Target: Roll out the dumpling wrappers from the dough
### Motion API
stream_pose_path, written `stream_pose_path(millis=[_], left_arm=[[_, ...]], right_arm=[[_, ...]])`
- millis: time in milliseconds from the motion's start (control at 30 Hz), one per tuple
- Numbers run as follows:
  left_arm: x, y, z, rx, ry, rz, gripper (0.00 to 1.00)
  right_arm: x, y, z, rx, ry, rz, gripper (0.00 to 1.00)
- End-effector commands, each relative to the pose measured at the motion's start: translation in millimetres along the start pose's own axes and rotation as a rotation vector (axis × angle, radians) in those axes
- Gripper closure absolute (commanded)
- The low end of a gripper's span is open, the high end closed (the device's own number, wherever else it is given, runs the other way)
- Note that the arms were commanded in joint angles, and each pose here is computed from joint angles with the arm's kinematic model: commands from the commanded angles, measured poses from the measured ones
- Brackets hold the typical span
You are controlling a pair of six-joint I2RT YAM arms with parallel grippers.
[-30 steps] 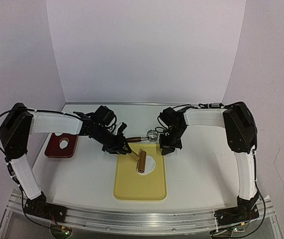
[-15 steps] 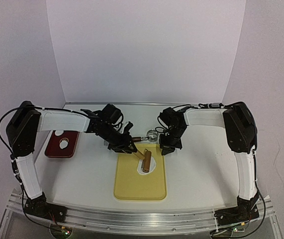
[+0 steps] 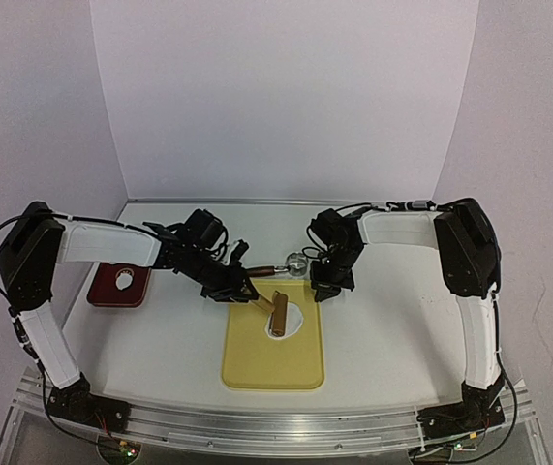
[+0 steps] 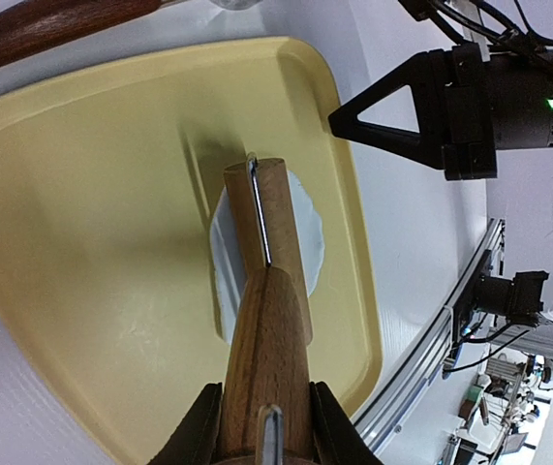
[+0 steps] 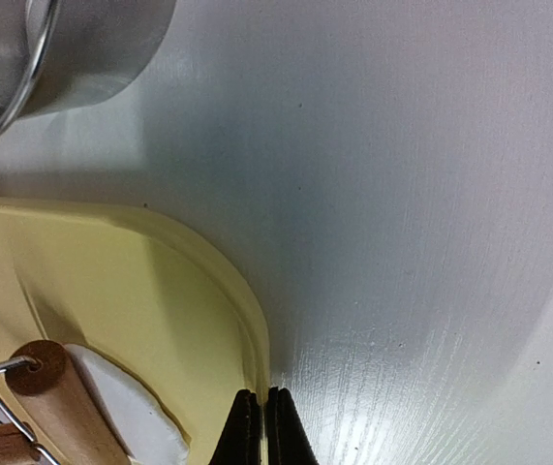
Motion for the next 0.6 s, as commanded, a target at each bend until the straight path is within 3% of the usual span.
stream_pose_path(millis=[0,267,567], left_arm=[[83,-57,6,0.164,0.450,-0.166,1.00],[85,-56,4,0.155,0.445,-0.184,1.00],[57,-43,51,0.246,0.376,-0.099,1.00]], right_arm=[[3,-1,-5,-0.002,0.006,0.007,1.00],[2,-3,-6,-0.003,0.001,0.002,1.00],[3,-1,-8,-0.012,0.005,-0.004,1.00]])
Point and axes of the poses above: each gripper's point midway between its finger pads, its own z axis out along the fingers, its own x axis along the line the jaws close on, y = z × x, the point moved 10 cm from there along -z, back along the fingers, and after that the axes turned 8 degrees about -z, right-handed, at the moved point
